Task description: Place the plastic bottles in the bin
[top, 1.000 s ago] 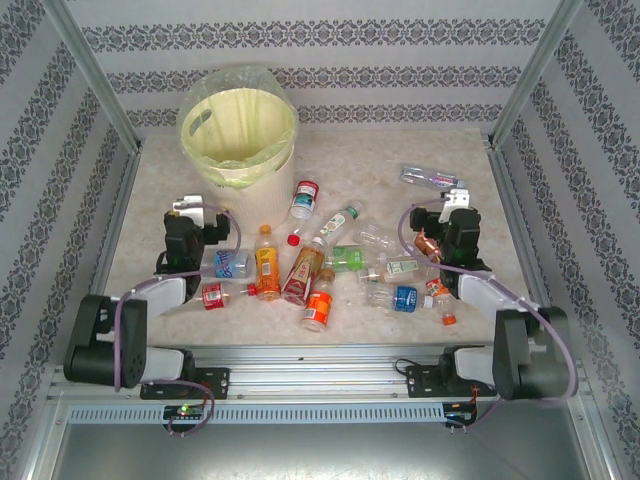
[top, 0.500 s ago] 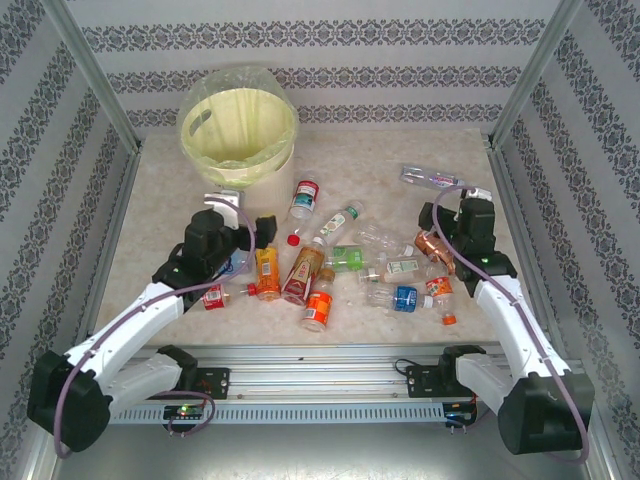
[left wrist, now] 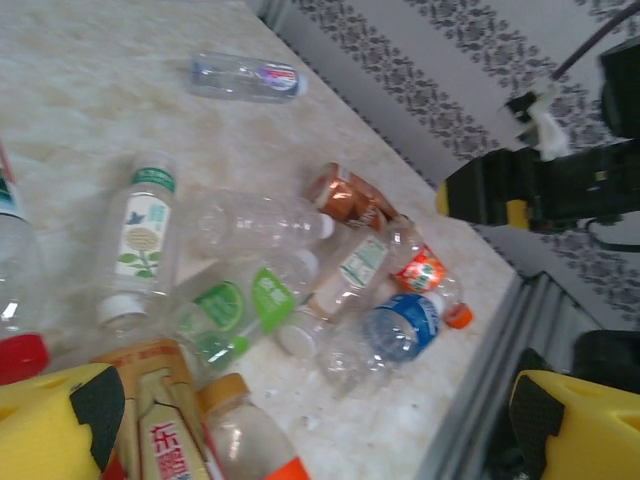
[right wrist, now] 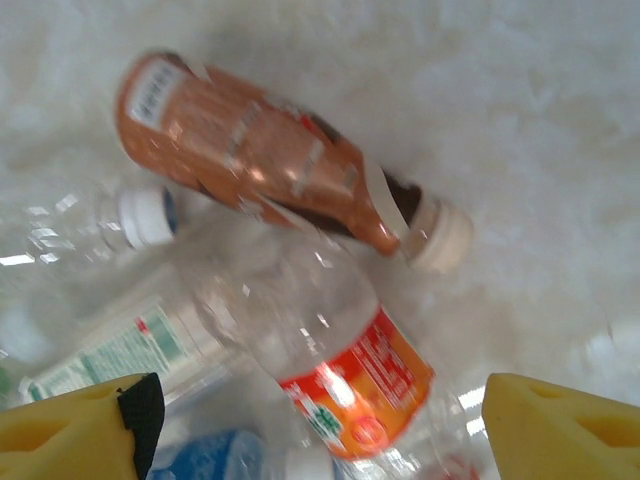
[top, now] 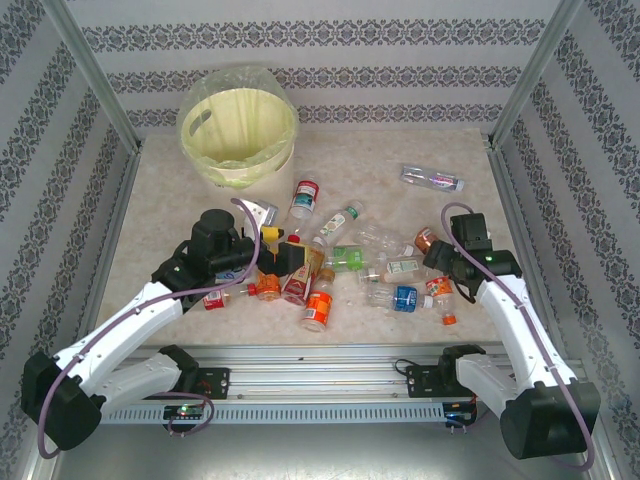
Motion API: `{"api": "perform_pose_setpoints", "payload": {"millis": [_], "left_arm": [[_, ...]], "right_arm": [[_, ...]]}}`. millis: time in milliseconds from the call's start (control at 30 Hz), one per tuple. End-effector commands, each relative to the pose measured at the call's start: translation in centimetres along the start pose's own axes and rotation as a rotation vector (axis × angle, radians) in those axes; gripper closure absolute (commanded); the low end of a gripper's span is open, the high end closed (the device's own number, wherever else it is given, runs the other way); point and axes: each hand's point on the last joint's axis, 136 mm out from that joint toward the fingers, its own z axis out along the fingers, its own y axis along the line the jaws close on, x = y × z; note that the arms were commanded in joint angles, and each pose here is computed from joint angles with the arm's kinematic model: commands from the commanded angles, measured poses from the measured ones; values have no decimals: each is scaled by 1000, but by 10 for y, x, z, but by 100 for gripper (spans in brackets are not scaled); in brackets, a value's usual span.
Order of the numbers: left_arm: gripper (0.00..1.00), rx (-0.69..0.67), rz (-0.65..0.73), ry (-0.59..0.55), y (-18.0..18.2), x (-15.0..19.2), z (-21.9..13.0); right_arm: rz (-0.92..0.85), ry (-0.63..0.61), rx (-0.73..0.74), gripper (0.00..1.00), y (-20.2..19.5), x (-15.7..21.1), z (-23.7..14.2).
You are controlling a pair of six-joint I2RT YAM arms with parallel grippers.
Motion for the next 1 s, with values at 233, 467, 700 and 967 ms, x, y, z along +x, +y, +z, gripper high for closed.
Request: {"api": "perform_pose_setpoints", "payload": {"millis": [233, 467, 700, 967], "left_arm": [[0, 59, 10, 144, -37, -6, -30], [0, 93, 0, 174, -35, 11, -24], [0, 79, -6, 178, -33, 13, -24], [0, 58, -7, 188, -28, 16, -23]], "right_arm": [[7, 198, 40, 18, -2, 34, 13], [-14, 277, 71, 16, -4, 46, 32], [-21, 324, 103, 14, -7, 54, 49], [0, 342, 143, 15, -14, 59, 64]]}}
